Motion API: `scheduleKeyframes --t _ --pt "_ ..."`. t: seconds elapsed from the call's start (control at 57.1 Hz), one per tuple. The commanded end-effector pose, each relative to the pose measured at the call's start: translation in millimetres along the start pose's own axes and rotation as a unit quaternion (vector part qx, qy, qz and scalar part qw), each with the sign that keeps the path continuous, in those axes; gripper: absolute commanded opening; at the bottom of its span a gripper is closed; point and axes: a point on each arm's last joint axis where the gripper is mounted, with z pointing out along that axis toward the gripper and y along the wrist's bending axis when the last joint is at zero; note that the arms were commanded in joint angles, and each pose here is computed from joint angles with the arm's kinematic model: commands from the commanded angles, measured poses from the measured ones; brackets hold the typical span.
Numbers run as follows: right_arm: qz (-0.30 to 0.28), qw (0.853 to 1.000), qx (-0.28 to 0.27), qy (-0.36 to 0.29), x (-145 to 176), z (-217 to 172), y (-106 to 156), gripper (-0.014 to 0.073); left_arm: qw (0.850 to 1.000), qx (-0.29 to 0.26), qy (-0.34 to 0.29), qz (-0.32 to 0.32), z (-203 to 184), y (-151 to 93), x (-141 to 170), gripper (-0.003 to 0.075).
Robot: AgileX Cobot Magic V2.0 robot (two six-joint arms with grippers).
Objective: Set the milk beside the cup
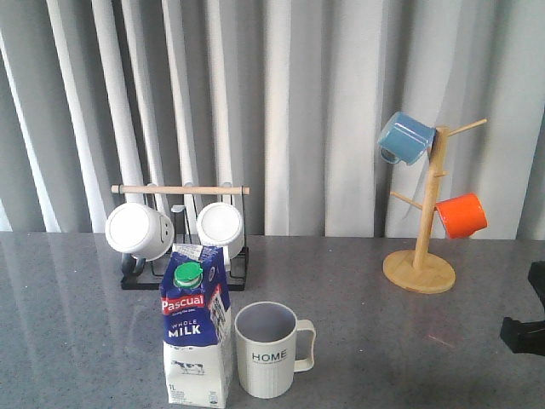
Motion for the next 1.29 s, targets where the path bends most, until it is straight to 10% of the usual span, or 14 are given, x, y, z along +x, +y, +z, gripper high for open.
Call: scheduleKeyframes --t 0.0,0.385,1.277 --pt "-0.002 0.998 -0.005 -0.056 -18.8 -2.5 0.8 -0.0008 0.998 0.019 -0.053 0.013 -2.6 -3.2 -14.2 -0.0007" --pt "-0.002 0.998 -0.005 -0.056 -18.8 -2.5 0.8 -0.0008 0.990 0.081 -0.052 0.100 -3.3 -10.5 -13.4 -0.0007" --pt "-0.002 0.998 -0.005 -0.055 -18.7 -2.5 0.8 -0.0008 0.993 0.092 -0.062 0.027 -3.7 -11.3 -16.2 -0.0006"
